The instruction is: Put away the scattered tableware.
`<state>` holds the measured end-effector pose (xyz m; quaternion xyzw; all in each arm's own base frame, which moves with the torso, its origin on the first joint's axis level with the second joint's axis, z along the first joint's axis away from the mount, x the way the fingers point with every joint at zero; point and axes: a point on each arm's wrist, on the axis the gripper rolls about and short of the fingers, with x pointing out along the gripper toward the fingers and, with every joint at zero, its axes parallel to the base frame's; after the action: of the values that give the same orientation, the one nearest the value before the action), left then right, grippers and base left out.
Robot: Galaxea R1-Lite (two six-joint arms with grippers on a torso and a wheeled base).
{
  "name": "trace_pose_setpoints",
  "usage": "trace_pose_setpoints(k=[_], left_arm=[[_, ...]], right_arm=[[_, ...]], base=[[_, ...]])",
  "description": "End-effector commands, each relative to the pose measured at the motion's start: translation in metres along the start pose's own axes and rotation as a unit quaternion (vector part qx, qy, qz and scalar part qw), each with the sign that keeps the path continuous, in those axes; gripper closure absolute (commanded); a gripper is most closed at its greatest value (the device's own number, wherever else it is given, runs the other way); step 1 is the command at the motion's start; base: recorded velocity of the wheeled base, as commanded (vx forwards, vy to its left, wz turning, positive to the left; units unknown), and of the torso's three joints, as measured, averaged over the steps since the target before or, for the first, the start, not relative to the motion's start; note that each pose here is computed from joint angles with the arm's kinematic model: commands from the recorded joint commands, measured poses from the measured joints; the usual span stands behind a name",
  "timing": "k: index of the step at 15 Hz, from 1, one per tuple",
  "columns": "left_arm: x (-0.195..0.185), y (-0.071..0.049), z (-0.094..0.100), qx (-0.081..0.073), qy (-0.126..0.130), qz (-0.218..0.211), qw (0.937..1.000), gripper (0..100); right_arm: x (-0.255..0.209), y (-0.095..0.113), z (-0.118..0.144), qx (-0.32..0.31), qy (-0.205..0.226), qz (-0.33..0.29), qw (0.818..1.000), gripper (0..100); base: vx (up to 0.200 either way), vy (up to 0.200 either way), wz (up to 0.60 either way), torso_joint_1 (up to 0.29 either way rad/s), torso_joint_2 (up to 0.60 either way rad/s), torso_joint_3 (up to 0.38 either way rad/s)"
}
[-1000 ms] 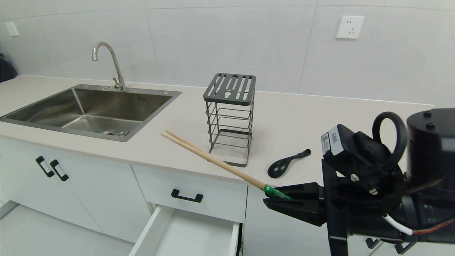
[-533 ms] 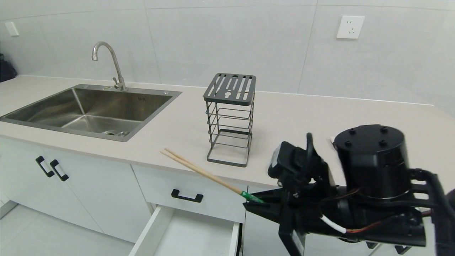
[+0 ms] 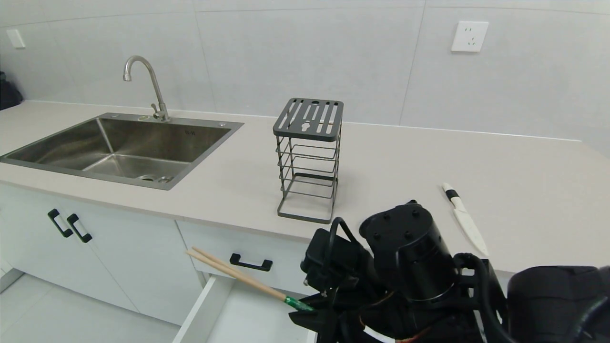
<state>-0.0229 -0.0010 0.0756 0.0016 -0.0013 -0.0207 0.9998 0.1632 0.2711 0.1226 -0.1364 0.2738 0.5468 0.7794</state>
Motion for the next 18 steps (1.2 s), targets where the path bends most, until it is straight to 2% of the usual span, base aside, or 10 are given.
trace_pose_setpoints(k=[1, 7, 18], left_arm=[[0.000, 0.000, 0.000, 0.000, 0.001, 0.000, 1.0000, 0], [0.000, 0.000, 0.000, 0.000, 0.001, 0.000, 1.0000, 0], [0.000, 0.000, 0.000, 0.000, 0.001, 0.000, 1.0000, 0]], right_arm=[[0.016, 0.003, -0.002, 0.025, 0.014, 0.008, 1.000, 100], [0.034, -0.001, 0.007, 0.014, 0.008, 0.006, 1.000, 100], [0.052, -0.011, 0.008, -0.008, 0.011, -0.007, 1.000, 100]], base=[[0.000, 0.000, 0.00, 0.000, 0.00, 0.000], [0.000, 0.000, 0.00, -0.018, 0.04, 0.017], [0.000, 0.000, 0.00, -0.167, 0.33, 0.158]])
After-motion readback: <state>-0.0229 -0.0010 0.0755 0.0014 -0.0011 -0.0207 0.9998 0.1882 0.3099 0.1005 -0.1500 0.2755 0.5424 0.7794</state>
